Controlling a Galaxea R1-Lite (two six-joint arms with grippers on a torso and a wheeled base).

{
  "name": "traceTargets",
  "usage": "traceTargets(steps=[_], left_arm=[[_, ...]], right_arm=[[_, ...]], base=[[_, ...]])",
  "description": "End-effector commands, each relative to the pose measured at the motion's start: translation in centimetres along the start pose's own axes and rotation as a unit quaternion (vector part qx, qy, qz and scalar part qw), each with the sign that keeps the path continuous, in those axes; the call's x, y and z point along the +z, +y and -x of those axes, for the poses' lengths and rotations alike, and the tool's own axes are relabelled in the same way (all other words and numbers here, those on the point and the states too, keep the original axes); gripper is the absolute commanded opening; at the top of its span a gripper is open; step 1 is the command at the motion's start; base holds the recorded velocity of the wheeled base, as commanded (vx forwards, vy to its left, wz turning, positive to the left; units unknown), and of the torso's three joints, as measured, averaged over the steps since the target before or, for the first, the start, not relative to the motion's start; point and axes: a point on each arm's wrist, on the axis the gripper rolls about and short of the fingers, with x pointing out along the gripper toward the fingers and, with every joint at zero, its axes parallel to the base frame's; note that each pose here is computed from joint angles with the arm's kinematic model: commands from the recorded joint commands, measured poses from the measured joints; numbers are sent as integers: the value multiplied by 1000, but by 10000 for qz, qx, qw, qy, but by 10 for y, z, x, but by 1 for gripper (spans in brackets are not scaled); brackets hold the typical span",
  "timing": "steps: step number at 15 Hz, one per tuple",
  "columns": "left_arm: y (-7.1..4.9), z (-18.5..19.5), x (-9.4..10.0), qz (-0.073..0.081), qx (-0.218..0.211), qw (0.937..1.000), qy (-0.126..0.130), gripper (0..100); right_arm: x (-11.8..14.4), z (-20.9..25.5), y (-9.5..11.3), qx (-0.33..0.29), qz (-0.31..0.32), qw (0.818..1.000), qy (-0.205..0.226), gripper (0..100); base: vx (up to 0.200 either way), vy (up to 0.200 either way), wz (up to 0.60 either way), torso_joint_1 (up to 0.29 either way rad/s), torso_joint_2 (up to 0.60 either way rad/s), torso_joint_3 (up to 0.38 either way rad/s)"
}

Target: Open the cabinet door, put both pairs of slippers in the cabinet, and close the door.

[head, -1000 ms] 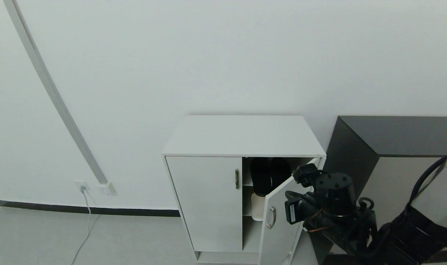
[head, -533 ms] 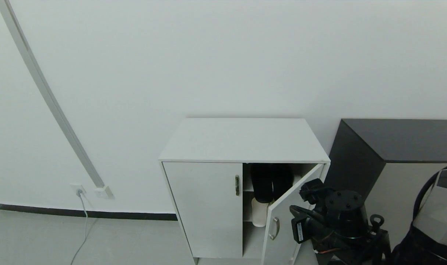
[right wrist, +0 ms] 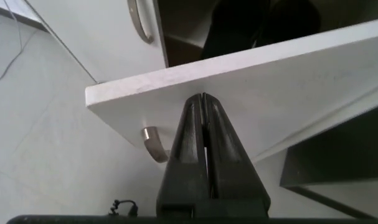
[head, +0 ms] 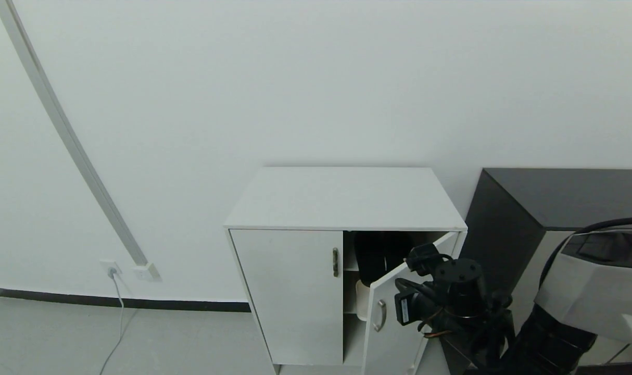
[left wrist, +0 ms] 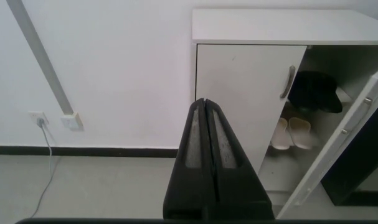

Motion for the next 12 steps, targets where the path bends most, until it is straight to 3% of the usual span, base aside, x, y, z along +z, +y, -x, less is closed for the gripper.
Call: traceTargets(steps=[1, 12], left_arm=[[0, 0, 0, 0, 2, 10000, 6, 0], [0, 0, 0, 0, 2, 10000, 6, 0]], right_arm=[[-5, -13, -1, -58, -8, 10000, 27, 0], [0, -66, -10, -308, -127, 9994, -126, 0]], base=[[0, 0, 0, 0, 0, 0], [0, 0, 0, 0, 0, 0]])
